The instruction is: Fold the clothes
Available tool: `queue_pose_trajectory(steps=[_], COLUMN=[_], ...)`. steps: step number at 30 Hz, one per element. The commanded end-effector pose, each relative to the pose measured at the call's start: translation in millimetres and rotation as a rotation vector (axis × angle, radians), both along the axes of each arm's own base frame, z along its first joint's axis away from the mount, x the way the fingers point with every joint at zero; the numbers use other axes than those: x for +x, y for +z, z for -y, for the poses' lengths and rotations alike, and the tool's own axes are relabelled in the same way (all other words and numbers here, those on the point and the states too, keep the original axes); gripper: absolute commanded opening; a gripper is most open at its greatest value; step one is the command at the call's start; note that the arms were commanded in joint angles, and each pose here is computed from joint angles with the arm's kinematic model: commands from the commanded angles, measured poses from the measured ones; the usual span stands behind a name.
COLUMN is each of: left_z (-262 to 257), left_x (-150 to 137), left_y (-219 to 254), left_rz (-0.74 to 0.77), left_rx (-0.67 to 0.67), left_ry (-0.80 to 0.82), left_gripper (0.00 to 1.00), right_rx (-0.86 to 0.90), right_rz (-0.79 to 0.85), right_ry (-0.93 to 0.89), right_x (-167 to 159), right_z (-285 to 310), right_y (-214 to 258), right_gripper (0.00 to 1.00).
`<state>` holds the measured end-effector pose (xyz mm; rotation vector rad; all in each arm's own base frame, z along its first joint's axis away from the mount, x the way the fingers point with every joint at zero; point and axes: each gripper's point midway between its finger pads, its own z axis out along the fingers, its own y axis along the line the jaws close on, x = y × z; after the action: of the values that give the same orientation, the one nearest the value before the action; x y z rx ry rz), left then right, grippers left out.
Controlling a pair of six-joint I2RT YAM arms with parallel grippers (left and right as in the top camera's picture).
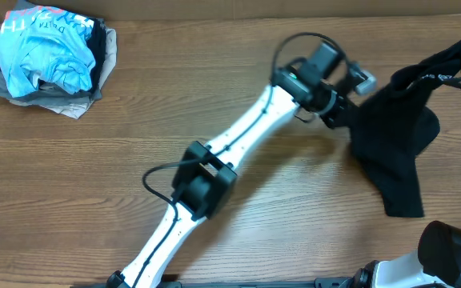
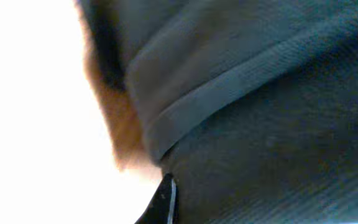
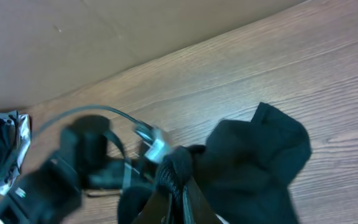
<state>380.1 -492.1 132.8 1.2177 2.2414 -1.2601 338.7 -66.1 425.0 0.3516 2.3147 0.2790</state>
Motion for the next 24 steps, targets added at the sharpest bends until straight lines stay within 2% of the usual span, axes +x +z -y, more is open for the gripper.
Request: queue_pose_trajectory(steps=[1, 9, 15, 20, 24], left_z=[-78, -191, -264, -307, -320], left_x=[62, 96, 93, 83, 80], left_y=[57, 150, 222, 250, 245], left_rz=[0.019, 0.109, 0.243, 0.332, 0.351], left_rx=[0.004, -0.017, -0.028, 0.046, 0.126], left_ry=[0.204, 0.406, 0.549, 0.659, 0.697], left_gripper=[0.04, 0.04, 0.04, 0.04, 0.04], right_rx=[-0.013, 0.019, 0.051, 0.054, 0.056], right_rz=[0.024, 0.036, 0.048, 0.04, 0.001], right_ry=[0.008, 0.041, 0.079, 0.122, 0.157], right_x=[0, 1, 2, 4, 7], right_z=[-1, -9, -18, -33, -46], right_y=[5, 8, 10, 8, -3], right_gripper=[0.05, 0.05, 0.04, 0.04, 0.04])
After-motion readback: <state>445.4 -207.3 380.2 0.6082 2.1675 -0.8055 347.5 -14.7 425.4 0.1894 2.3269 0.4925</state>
